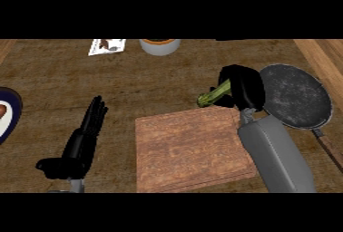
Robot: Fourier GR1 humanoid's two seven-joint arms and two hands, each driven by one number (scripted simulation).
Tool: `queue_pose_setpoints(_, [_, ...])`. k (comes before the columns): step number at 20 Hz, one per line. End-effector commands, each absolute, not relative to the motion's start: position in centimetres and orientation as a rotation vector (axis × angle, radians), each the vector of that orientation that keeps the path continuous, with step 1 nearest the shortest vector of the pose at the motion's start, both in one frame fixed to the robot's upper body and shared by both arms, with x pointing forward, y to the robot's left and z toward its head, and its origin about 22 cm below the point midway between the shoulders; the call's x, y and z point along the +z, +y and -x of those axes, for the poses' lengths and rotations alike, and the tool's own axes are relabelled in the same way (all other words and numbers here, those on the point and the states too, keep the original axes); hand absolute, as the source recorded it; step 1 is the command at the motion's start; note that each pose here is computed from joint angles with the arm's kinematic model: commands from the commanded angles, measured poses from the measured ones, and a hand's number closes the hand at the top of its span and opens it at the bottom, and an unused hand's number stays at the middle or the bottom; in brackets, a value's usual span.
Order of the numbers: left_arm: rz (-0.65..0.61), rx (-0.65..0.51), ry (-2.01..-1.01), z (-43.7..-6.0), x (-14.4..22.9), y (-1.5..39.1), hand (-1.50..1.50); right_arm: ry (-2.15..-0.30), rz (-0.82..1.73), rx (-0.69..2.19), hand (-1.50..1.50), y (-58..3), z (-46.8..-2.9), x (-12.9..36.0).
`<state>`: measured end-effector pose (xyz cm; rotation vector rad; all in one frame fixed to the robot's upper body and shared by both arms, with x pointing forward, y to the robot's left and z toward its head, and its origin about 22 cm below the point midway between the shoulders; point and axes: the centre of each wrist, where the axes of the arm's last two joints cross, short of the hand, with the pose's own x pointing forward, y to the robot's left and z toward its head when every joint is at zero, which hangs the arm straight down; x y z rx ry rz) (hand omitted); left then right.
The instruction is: Pick the squash from the cutting board and place it in the pan
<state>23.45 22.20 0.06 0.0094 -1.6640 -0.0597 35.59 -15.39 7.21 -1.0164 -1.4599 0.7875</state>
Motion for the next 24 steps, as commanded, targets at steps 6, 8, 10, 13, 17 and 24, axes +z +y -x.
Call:
queue_pose_setpoints(6, [0.044,-0.118,-1.698,-23.4,1.3,20.7,0.00,-1.393,1.131,0.361,1.50,-19.3,-28.7,10.8])
queue_pose_setpoints(8, [0.051,-0.130,-1.694,-23.8,1.0,19.9,0.00,-1.390,1.134,0.295,1.50,-21.2,-28.9,11.4])
queue_pose_setpoints(10, [0.046,-0.124,-1.693,-24.3,1.1,19.8,0.00,-1.373,1.164,0.232,1.50,-22.4,-28.9,9.8])
queue_pose_setpoints(13, [0.049,-0.113,-1.700,-25.5,0.4,18.8,0.00,-1.379,1.259,0.245,1.50,-25.6,-29.2,8.4])
queue_pose_setpoints(17, [0.065,-0.145,-1.693,-25.4,0.8,19.6,0.00,-1.362,1.444,0.288,1.50,-30.3,-30.9,7.9])
queue_pose_setpoints(24, [0.075,-0.125,-1.696,-25.8,-0.5,18.7,0.00,-1.414,1.505,0.050,1.50,-36.4,-33.3,6.2])
